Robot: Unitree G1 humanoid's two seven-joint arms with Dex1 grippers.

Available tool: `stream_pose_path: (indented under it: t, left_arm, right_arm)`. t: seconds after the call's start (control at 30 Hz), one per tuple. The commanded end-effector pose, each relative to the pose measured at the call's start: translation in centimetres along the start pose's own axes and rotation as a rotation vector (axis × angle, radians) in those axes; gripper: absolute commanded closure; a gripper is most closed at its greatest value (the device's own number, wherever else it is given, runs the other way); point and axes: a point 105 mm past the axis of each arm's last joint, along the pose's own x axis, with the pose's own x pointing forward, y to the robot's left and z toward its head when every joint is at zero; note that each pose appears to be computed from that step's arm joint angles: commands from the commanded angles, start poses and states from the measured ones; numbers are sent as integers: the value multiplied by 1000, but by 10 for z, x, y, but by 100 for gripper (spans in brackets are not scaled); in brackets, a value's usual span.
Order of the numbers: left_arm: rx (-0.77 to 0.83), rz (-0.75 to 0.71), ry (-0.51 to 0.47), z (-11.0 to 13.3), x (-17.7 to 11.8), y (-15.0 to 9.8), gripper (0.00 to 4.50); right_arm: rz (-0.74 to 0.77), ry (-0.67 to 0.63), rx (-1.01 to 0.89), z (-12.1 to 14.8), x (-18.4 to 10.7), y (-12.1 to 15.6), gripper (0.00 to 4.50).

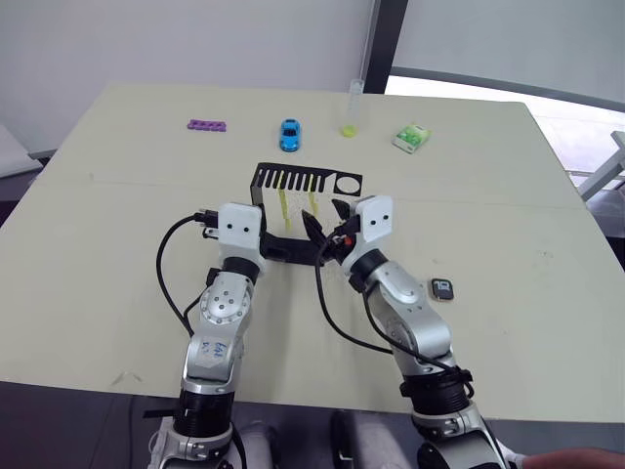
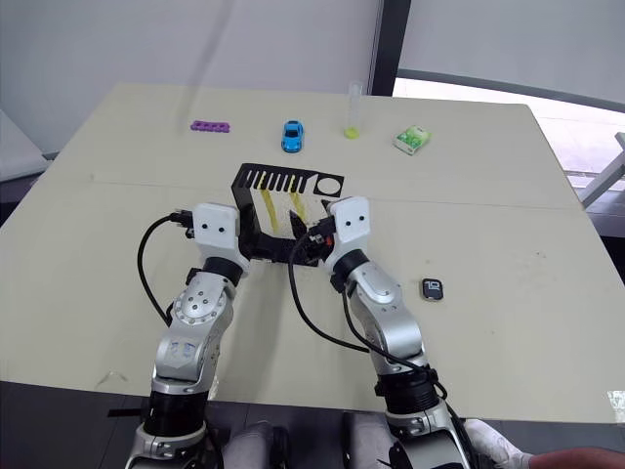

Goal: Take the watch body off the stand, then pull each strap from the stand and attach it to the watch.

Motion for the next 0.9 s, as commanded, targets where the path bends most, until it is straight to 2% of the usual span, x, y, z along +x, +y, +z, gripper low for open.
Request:
stream_pose_path:
  t: [0.03, 0.13, 0.17, 0.4, 0.63, 0.9]
  left_arm:
    - [5, -2, -21, 6, 1, -1, 450]
    - [8, 0, -17, 5, 0, 1, 450]
    - [8, 1, -16, 5, 1, 2, 450]
    - [12, 10, -16, 4, 1, 5, 450]
    - [24, 11, -14, 4, 1, 6, 450]
    - [61, -40, -33, 10, 3, -3, 450]
  right_arm:
    - [25, -75, 12, 18, 4, 7, 280]
    - [46, -85, 20, 21, 5, 11, 432]
    - [51, -88, 21, 21, 5, 12, 448]
    - [104, -125, -31, 29, 2, 20, 448]
    - [193, -200, -211, 43, -1, 35, 448]
    - [190, -130, -250, 30, 2, 35, 448]
